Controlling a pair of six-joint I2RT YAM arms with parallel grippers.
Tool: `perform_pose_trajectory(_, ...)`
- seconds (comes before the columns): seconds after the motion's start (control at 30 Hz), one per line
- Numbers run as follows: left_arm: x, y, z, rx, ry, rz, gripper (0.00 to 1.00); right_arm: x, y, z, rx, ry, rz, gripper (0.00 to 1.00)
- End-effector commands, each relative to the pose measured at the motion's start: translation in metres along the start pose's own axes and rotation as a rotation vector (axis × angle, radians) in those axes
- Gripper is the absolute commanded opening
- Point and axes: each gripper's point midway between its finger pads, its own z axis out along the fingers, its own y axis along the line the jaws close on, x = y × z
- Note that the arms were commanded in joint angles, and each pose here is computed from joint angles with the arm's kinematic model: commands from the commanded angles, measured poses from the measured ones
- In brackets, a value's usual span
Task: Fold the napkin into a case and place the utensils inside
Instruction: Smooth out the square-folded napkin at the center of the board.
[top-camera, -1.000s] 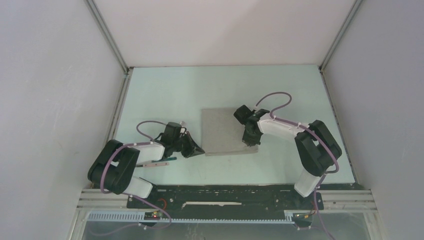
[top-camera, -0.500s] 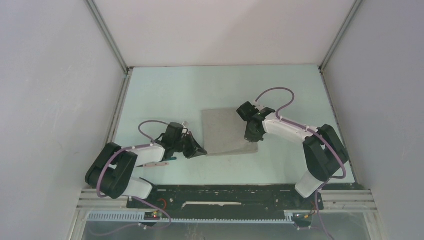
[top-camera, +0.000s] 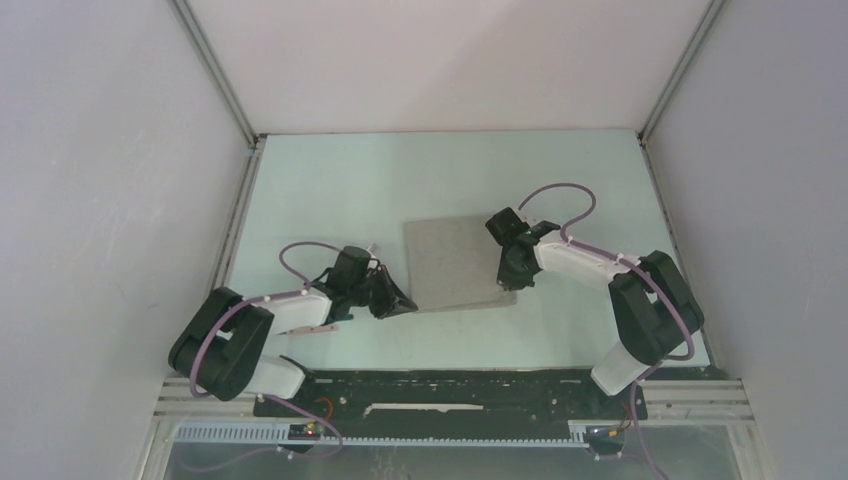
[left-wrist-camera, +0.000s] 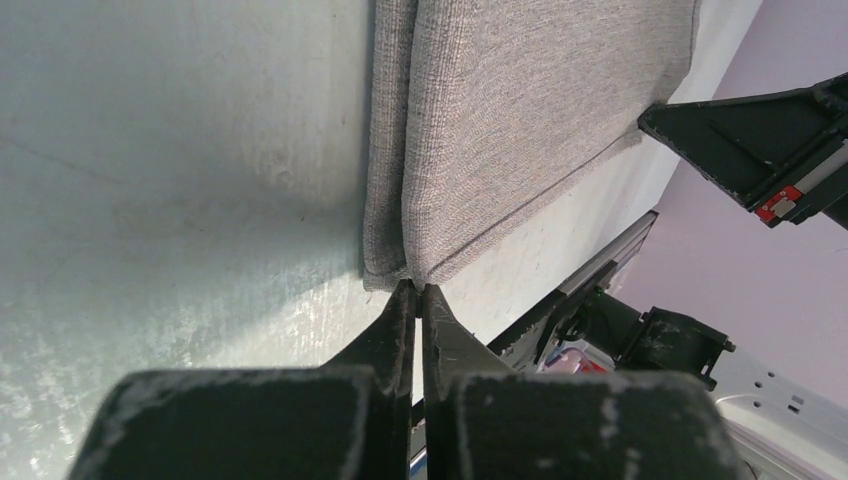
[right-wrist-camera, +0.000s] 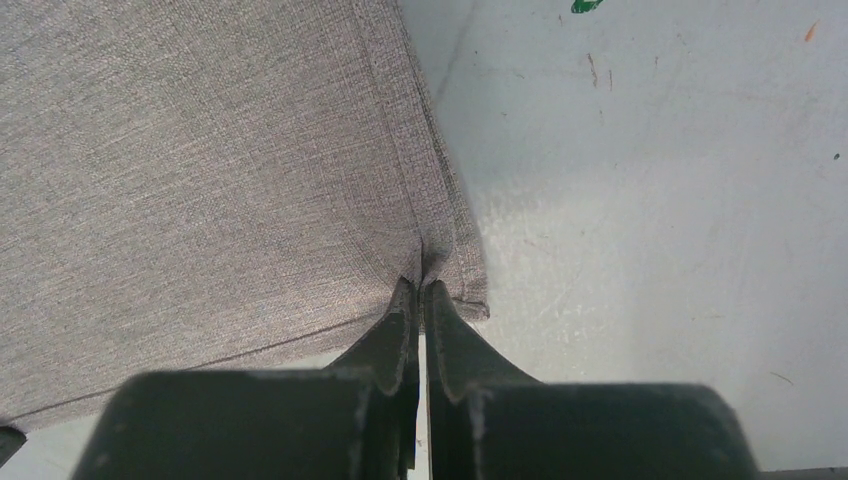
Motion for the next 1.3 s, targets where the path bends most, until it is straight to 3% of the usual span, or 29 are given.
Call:
perform_pose_trajectory(0.0,-0.003,-0.008,-0.003,0.011,-0.019,0.002,0.0,-0.01,-0.002,-0.008,-0.027,-0.046,0.001,0.0)
perform_pose_trajectory(1.27,0.0,0.006,0.003,-0.055,-0.007,0.007,0.0,0.01,-0.013,0.001,0.003,-0.001,0.031,0.0)
